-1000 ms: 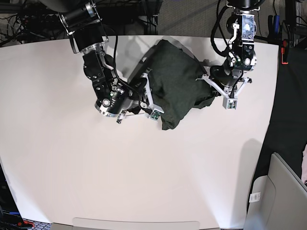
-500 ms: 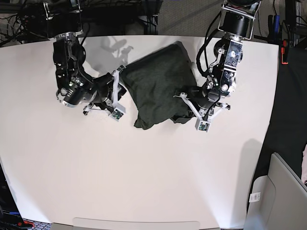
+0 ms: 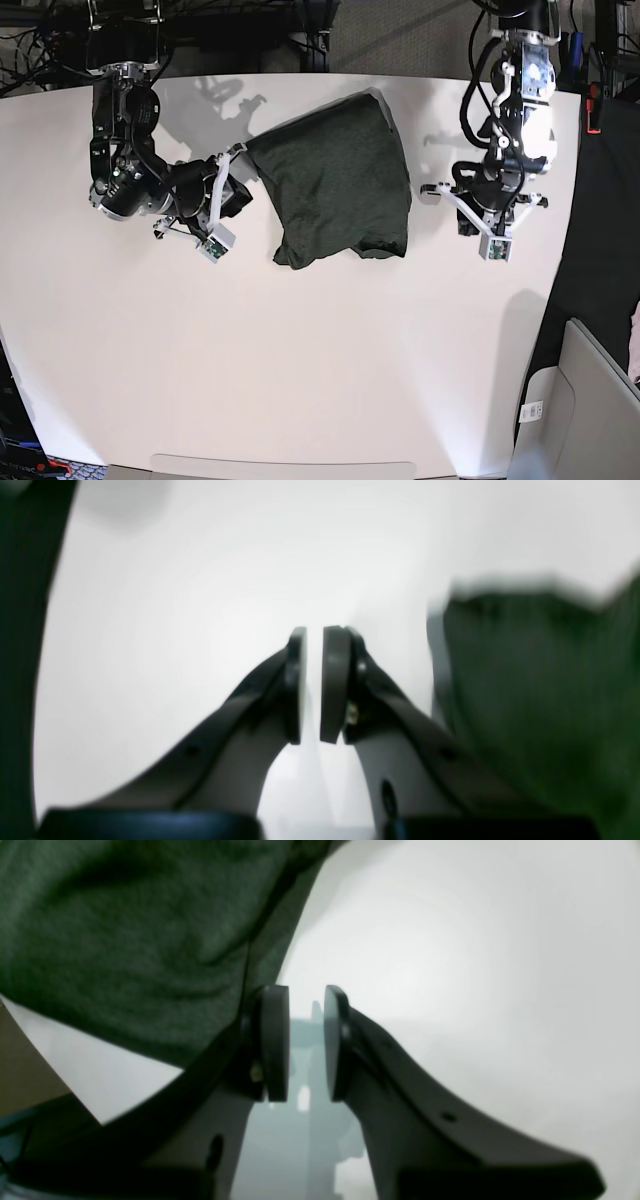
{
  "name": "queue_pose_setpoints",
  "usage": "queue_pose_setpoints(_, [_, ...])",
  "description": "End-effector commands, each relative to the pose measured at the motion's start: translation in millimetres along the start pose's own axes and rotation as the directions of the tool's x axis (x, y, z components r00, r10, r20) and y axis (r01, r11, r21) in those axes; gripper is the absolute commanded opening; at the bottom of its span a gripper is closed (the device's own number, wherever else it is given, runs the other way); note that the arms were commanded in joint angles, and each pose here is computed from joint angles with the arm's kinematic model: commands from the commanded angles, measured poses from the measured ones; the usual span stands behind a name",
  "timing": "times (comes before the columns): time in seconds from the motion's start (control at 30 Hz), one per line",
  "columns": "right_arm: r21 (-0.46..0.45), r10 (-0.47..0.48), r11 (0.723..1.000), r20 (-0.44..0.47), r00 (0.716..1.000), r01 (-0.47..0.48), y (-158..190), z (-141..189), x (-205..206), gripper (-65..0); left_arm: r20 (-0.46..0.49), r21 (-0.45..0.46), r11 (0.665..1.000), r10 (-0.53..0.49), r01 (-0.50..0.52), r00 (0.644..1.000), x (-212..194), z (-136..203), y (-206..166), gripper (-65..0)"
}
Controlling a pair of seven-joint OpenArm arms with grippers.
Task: Fold the T-shirt properly
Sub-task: 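Flip the bundle over with both grippers and lay it flat, then grasp the folded shirt with the right gripper and drag it across the table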
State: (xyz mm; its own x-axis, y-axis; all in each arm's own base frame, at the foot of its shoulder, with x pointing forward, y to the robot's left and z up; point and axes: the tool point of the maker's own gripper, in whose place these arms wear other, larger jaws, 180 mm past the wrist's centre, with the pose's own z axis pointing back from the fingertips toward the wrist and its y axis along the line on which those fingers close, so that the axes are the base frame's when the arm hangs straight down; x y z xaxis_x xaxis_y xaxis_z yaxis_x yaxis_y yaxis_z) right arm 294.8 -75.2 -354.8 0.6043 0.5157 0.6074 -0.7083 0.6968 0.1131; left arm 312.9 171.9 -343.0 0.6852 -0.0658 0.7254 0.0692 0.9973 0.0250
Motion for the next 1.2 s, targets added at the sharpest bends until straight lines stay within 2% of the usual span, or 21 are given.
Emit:
queue_pose_setpoints(0.0, [-0.014, 0.022, 1.0, 0.05, 0.998, -0.021, -5, 6, 17, -54.6, 0.038, -0.022, 1.0, -0.009, 0.01, 0.999, 9, 10, -7, -61.0])
queue_pose_setpoints(0.17, [-0.017, 0.025, 1.0, 0.071, 0.997, -0.023, -6, 7, 25, -54.6, -0.086, -0.062, 0.998, 0.018, -0.023, 0.996, -43, 19, -27, -61.0])
queue_pose_setpoints(0.37, [-0.016, 0.027, 1.0, 0.081, 0.996, -0.026, -5, 9, 28, -54.6, -0.134, -0.11, 0.99, 0.071, -0.086, 0.988, -59, 16, -54, -61.0])
queue_pose_setpoints(0.57, [-0.048, 0.014, 0.999, 0.103, 0.995, -0.009, -11, 20, 26, -54.7, -0.174, -0.203, 0.978, 0.015, -0.051, 0.985, -72, 12, -95, -61.0])
queue_pose_setpoints(0.73, [-0.036, -0.034, 0.999, 0.155, 0.987, 0.04, -19, 32, 25, -54.7, -0.195, -0.233, 0.969, 0.036, -0.082, 0.98, -71, -5, -113, -61.2])
queue_pose_setpoints(1.0, [0.022, -0.075, 0.997, 0.189, 0.979, 0.072, -14, 40, 19, -54.7, -0.126, -0.258, 0.961, 0.069, -0.099, 0.99, -31, -18, -128, -61.2])
queue_pose_setpoints(1.1, [0.07, -0.088, 0.995, 0.219, 0.972, 0.075, -5, 40, 25, -54.7, -0.12, -0.236, 0.966, 0.075, -0.102, 0.99, -30, -18, -118, -61.3])
queue_pose_setpoints(1.17, [0.112, -0.097, 0.991, 0.251, 0.963, 0.071, 3, 41, 34, -54.7, -0.102, -0.184, 0.977, 0.092, -0.109, 0.991, -25, -18, -92, -61.3])
